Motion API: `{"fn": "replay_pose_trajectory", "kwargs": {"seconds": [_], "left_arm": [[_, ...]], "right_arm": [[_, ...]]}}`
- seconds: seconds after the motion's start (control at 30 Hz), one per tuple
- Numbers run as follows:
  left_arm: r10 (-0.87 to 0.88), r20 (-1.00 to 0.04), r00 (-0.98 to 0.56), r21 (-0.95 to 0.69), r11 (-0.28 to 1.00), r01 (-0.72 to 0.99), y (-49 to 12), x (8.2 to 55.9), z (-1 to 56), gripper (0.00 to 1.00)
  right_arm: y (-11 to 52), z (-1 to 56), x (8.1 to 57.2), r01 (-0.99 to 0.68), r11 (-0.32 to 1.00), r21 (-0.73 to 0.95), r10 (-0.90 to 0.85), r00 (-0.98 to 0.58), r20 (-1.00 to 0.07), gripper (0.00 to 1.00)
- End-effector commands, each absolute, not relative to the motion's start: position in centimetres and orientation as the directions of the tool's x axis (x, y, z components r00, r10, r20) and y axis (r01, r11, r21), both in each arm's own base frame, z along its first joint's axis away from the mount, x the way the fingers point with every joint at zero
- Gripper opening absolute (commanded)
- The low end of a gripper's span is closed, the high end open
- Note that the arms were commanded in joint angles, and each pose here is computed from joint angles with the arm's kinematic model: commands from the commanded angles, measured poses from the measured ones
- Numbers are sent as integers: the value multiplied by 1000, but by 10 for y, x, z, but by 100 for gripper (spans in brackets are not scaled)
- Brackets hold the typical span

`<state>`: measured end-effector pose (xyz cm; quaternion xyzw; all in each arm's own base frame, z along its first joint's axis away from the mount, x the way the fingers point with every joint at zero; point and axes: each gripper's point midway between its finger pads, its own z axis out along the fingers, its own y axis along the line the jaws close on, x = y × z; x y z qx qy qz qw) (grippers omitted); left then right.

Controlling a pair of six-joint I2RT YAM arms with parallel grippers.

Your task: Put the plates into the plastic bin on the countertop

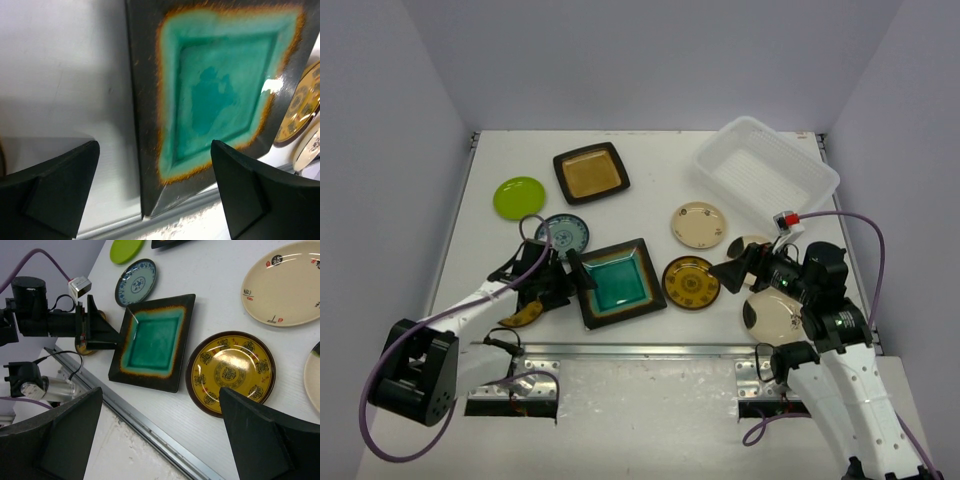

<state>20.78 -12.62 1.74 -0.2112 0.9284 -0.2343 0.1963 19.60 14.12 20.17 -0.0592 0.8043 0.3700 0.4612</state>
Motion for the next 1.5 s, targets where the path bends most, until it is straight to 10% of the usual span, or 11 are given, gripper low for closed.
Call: {"fn": "replay_pose_trajectory", "kwargs": {"seconds": [0.0, 0.47, 1.47], "left_arm": [[-470, -260, -844, -525, 802, -285, -133, 215, 1, 88], [-484, -262, -835, -522, 799, -300, -130, 213, -11, 0], [-620, -419, -664, -886, 439, 149, -172, 219, 222, 0]], "right_arm": [[139, 207, 202, -456, 731, 508, 241, -523, -817, 99], [135, 200, 204, -451, 750, 483, 222, -516, -827, 99], [197, 148, 207, -461, 414, 785, 151, -816, -558, 90]]}}
